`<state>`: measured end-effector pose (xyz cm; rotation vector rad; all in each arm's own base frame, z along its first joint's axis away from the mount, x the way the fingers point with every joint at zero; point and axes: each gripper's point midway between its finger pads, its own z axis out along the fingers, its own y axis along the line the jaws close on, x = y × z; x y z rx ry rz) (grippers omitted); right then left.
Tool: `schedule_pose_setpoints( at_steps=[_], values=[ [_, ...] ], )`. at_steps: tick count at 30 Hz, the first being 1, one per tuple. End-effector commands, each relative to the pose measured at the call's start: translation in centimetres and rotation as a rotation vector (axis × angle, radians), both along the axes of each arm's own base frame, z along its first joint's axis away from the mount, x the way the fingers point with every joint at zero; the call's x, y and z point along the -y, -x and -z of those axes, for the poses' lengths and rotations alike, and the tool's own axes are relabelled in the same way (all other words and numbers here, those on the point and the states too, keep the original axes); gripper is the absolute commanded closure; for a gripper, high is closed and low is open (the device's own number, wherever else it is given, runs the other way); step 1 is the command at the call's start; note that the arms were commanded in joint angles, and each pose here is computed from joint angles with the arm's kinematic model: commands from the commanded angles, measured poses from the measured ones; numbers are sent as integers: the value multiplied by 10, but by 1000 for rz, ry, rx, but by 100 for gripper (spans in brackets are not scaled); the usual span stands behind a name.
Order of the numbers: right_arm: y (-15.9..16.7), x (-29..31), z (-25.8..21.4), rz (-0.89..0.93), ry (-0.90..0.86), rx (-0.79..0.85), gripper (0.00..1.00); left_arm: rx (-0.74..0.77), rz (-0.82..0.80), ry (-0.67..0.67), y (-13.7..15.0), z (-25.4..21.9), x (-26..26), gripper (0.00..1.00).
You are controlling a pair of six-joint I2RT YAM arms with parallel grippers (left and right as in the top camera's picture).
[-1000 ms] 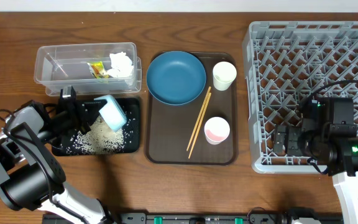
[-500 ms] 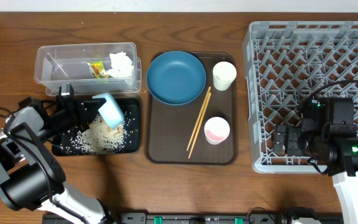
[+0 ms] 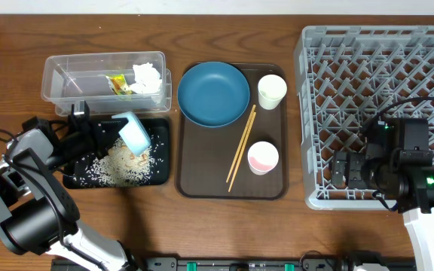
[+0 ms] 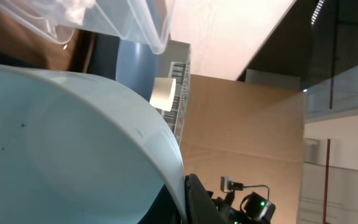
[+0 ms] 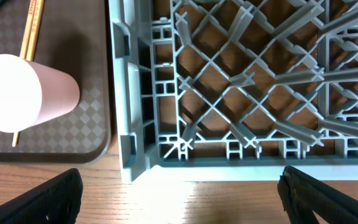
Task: Sort waste into correct bins and load items into the dishwasher rack
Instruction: 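Tip the bowl over the black tray to dump the rice, then set the emptied bowl back on the brown tray with the left gripper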
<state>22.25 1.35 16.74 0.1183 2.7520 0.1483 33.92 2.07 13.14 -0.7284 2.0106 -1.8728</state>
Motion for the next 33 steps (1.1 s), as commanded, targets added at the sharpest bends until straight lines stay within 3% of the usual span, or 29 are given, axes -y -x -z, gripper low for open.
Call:
schedule_pose_setpoints(
  at_steps=[1,4,13,23,33],
  values=[
    [-3,2,-7,-4,2,21,1,50,-5,-16,-1,-9,-2,94],
    [-3,2,-7,-4,2,21,1,54,-5,31,1,-21,2,94],
    [-3,2,-7,-4,2,22,1,260,43,-132,16,-73,23,94],
    [-4,2,-7,-4,2,25,1,154,353,-643,43,-33,99,94],
    [-4,2,-7,-4,2,24,1,168,637,-1135,63,23,176,94]
  ],
)
